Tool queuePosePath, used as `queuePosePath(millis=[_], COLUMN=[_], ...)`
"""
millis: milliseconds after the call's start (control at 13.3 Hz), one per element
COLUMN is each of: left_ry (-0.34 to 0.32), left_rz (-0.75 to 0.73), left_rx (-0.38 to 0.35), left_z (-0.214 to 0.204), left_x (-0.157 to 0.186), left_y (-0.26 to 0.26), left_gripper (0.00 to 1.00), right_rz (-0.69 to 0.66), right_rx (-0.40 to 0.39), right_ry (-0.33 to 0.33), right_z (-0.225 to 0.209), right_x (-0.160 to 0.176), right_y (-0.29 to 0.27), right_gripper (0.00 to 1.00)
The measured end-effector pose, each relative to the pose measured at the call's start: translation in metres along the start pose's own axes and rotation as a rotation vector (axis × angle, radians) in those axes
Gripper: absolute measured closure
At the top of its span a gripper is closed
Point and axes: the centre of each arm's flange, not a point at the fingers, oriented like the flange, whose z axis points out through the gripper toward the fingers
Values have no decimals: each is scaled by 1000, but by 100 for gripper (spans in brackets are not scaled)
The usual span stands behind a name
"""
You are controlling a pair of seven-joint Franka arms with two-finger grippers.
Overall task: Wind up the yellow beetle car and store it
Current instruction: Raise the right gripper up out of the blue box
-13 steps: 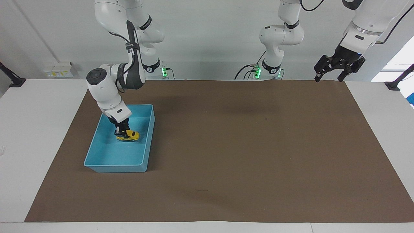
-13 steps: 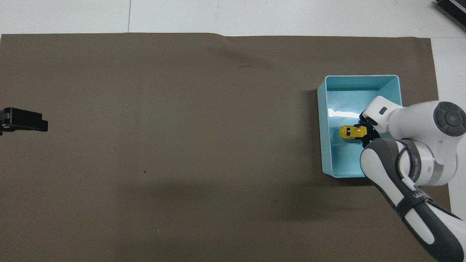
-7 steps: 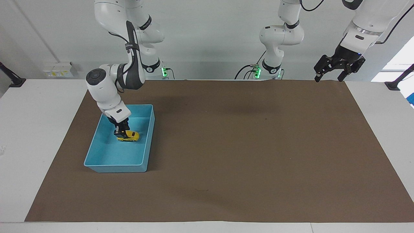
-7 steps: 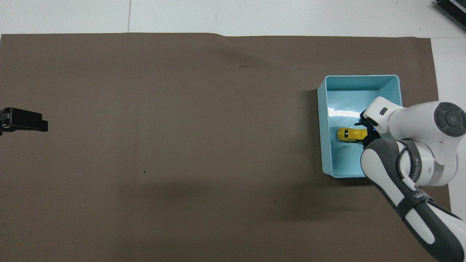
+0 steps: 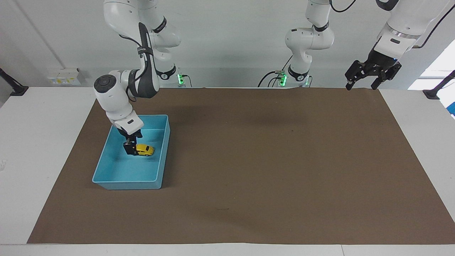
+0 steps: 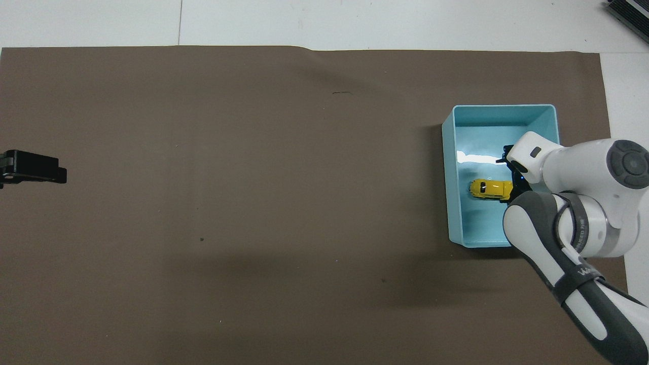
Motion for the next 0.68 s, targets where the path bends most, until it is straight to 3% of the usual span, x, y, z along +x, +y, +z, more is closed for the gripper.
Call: queuePosePath(millis=[678], left_ry=[0], left_rz=[0], left_rx=[0], left_z=[0], left_x=[0], left_y=[0], left_gripper=[0], right_rz=[113], right_rx=[-55], right_ry=[4], right_z=[-62], right_x=[3], right_y=[38], right_gripper=[0])
